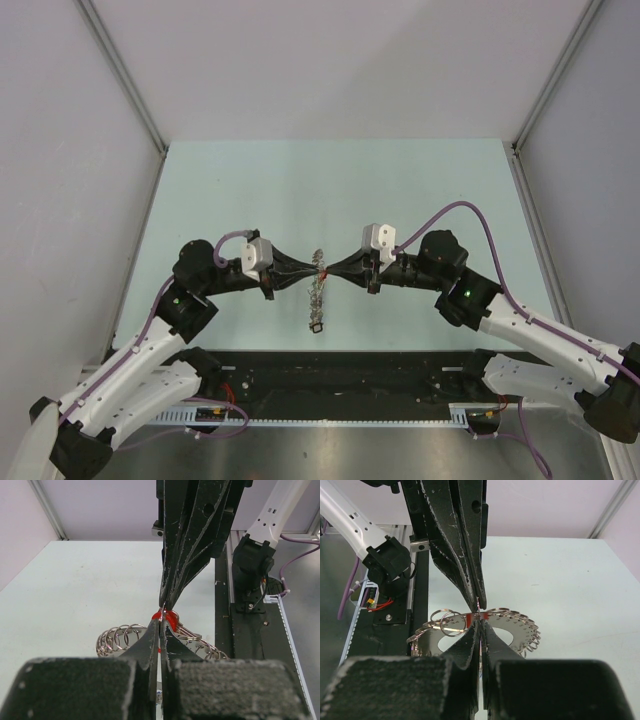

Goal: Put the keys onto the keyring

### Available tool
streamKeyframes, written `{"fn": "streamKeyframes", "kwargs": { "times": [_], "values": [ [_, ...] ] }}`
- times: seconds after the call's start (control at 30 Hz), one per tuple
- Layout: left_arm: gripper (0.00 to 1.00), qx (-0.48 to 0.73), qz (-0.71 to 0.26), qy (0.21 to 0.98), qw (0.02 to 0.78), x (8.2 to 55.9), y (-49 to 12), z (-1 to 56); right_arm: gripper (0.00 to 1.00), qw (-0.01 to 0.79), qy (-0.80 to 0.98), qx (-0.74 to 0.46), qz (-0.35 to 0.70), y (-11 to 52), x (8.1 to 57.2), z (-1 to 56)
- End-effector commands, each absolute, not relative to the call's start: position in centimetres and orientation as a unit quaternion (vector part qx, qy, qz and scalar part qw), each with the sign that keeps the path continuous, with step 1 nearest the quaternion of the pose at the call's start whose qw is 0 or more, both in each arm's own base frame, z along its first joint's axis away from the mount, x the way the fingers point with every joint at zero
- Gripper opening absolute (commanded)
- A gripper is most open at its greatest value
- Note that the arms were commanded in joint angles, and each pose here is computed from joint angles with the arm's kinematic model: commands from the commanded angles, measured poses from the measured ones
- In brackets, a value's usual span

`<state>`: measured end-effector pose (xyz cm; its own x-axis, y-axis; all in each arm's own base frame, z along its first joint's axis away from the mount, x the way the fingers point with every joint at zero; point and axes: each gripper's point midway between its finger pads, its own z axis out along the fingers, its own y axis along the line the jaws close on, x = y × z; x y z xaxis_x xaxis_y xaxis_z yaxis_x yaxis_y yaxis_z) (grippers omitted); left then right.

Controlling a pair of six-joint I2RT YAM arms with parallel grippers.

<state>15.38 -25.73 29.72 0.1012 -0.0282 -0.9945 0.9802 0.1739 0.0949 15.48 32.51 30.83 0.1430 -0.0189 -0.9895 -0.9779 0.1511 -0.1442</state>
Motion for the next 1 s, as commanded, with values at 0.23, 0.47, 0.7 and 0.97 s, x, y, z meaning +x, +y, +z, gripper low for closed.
{"fn": "streamKeyframes", "kwargs": {
  "times": [0.23, 0.47, 0.7, 0.97],
  "values": [
    [0.0, 0.474, -0.443, 0.462, 0.605, 15.0, -25.8, 32.3, 0.0, 0.591, 0.456, -0.497, 0.442, 33.2, 14.7, 34.2],
    [0.0, 0.468, -0.433, 0.463, 0.615, 15.2, -25.5, 32.5, 0.0, 0.598, 0.476, -0.486, 0.424, 32.4, 15.5, 33.9],
    [0.0, 0.465, -0.431, 0.466, 0.617, 15.4, -25.5, 32.4, 0.0, 0.603, 0.481, -0.48, 0.418, 32.0, 15.6, 34.2],
    [0.0, 0.463, -0.431, 0.467, 0.618, 15.4, -25.4, 32.4, 0.0, 0.602, 0.478, -0.482, 0.42, 32.0, 15.4, 34.2]
  ]
}}
